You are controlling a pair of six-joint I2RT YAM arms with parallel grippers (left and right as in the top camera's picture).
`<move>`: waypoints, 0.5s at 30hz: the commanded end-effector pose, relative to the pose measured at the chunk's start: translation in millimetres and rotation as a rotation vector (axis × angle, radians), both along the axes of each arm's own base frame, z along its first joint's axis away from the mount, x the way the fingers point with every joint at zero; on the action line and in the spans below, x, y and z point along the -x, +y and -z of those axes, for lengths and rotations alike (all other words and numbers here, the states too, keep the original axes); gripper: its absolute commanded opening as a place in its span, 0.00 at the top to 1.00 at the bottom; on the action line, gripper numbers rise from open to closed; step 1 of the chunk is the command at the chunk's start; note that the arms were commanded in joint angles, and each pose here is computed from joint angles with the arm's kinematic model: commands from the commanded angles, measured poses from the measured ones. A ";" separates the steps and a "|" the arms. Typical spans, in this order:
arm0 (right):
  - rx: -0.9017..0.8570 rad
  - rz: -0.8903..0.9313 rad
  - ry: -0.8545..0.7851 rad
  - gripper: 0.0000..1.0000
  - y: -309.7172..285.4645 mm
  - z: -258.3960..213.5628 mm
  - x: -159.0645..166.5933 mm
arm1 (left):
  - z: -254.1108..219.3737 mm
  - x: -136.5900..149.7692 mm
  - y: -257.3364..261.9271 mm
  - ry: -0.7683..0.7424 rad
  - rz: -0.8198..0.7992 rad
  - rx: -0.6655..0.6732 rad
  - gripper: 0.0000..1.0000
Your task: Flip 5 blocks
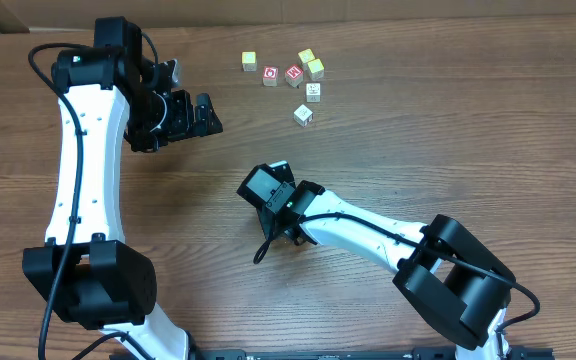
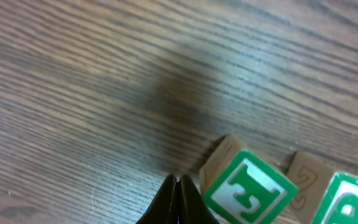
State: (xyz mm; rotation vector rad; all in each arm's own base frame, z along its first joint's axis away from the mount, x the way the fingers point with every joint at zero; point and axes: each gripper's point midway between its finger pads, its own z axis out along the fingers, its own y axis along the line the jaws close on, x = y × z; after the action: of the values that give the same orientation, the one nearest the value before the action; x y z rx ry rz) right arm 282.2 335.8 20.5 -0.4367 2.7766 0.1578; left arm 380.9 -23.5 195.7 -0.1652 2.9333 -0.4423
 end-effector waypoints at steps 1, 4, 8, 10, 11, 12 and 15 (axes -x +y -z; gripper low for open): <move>-0.034 0.017 -0.052 0.96 8.1 -7.9 -14.4 | -1.8 -4.9 -1.5 -0.015 0.016 -0.007 0.00; -0.047 0.021 -0.077 0.96 11.3 -10.6 -19.5 | -1.8 -4.9 -1.5 -0.016 0.017 -0.007 0.00; -0.031 0.024 -0.074 0.96 7.6 -9.5 -18.8 | -1.8 -4.9 -1.5 -0.016 0.017 -0.007 0.00; -0.019 0.023 -0.064 0.96 4.9 -8.1 -16.5 | -1.8 -4.9 -1.5 -0.016 0.017 -0.007 0.00; -0.012 0.023 -0.060 0.96 3.4 -7.4 -15.4 | -1.8 -4.9 -1.5 -0.015 0.016 -0.007 0.00; 0.004 0.023 -0.048 0.96 -0.2 -5.8 -12.9 | -1.8 -4.9 -1.5 -0.016 0.017 -0.007 0.00; 0.026 0.023 -0.032 0.96 -5.3 -3.7 -9.2 | -1.8 -4.9 -1.5 -0.015 0.016 -0.007 0.00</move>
State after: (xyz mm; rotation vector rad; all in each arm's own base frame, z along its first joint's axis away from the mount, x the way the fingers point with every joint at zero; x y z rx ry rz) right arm 285.3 332.9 20.9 -0.4290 2.7630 0.1298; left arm 380.9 -23.5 195.7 -0.1652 2.9333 -0.4423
